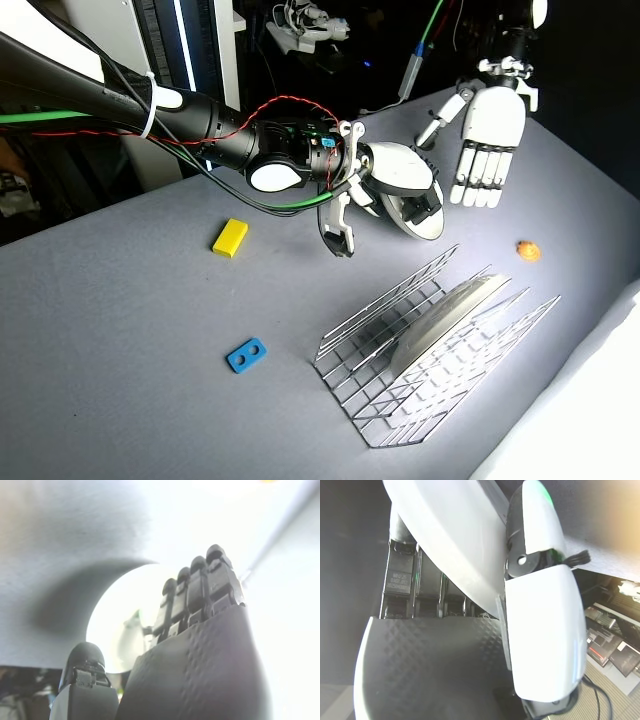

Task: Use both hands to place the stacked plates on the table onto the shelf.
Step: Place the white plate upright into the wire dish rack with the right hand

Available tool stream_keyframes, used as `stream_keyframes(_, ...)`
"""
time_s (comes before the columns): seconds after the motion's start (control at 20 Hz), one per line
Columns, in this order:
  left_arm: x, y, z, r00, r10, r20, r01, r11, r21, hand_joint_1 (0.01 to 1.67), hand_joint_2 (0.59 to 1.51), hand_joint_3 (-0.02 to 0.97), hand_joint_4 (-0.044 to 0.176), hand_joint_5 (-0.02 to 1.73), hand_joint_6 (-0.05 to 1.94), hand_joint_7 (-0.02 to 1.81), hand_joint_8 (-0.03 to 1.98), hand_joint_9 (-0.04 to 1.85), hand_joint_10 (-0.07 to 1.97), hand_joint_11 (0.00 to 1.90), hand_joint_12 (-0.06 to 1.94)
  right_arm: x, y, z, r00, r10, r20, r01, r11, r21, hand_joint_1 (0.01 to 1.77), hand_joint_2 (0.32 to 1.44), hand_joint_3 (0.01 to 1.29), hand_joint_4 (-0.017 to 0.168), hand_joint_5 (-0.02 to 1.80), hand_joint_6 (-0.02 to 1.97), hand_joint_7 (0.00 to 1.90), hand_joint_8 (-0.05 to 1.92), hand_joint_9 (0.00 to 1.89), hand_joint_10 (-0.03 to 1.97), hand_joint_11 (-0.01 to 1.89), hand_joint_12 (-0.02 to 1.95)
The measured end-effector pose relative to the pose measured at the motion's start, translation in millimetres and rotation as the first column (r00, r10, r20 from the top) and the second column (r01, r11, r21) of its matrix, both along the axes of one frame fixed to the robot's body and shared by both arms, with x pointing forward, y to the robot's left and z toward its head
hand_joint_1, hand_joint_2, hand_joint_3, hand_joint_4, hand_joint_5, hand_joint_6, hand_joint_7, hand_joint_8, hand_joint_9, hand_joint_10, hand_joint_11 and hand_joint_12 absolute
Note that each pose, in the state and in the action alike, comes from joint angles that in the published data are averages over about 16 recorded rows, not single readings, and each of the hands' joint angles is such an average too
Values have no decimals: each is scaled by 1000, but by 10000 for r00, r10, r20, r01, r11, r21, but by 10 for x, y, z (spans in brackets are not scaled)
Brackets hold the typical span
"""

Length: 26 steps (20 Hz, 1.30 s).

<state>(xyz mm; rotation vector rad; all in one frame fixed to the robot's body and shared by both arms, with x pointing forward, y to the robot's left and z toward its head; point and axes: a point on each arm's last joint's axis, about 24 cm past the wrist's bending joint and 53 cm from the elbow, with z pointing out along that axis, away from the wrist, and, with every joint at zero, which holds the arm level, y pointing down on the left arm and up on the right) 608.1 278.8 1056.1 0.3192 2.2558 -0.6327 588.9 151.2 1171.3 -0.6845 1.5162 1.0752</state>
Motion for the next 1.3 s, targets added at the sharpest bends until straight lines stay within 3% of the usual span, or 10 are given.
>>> stream_keyframes(0.35, 256, 210, 282, 9946, 755, 712, -746, 9971, -157, 23, 1128, 21, -4, 49, 7, 38, 11, 32, 9, 29, 12, -69, -161, 234, 10000, -6, 29, 5, 9999, 120, 1258, 1012, 11, -5, 827, 709, 911, 972, 855, 1309, 648, 1504)
stream_keyframes(0.65, 348, 266, 427, 9903, 804, 1136, -792, 9967, -151, 23, 1129, 21, -4, 52, 7, 47, 11, 41, 8, 35, 13, -157, -389, 548, 9999, -103, 83, 100, 9993, 372, 1305, 1016, 11, 0, 827, 962, 929, 1081, 850, 1312, 649, 1483)
stream_keyframes(1.05, 287, 129, 519, 9880, -292, 1516, 293, 9996, 15, 23, 1129, 21, -4, 58, 7, 52, 11, 42, 7, 29, 13, -222, -771, 1026, 9988, -458, -158, 473, 9926, 1123, 1340, 1019, 12, 3, 825, 1089, 935, 1106, 852, 1313, 658, 1462)
stream_keyframes(1.3, 132, -22, 510, 9765, -1506, 1544, 1493, 9886, 197, 22, 1129, 21, -4, 63, 6, 51, 12, 41, 7, 22, 19, -176, -1022, 1384, 9936, -679, -899, 856, 9737, 2112, 1342, 1020, 12, -1, 814, 1103, 929, 1106, 853, 1327, 661, 1455)
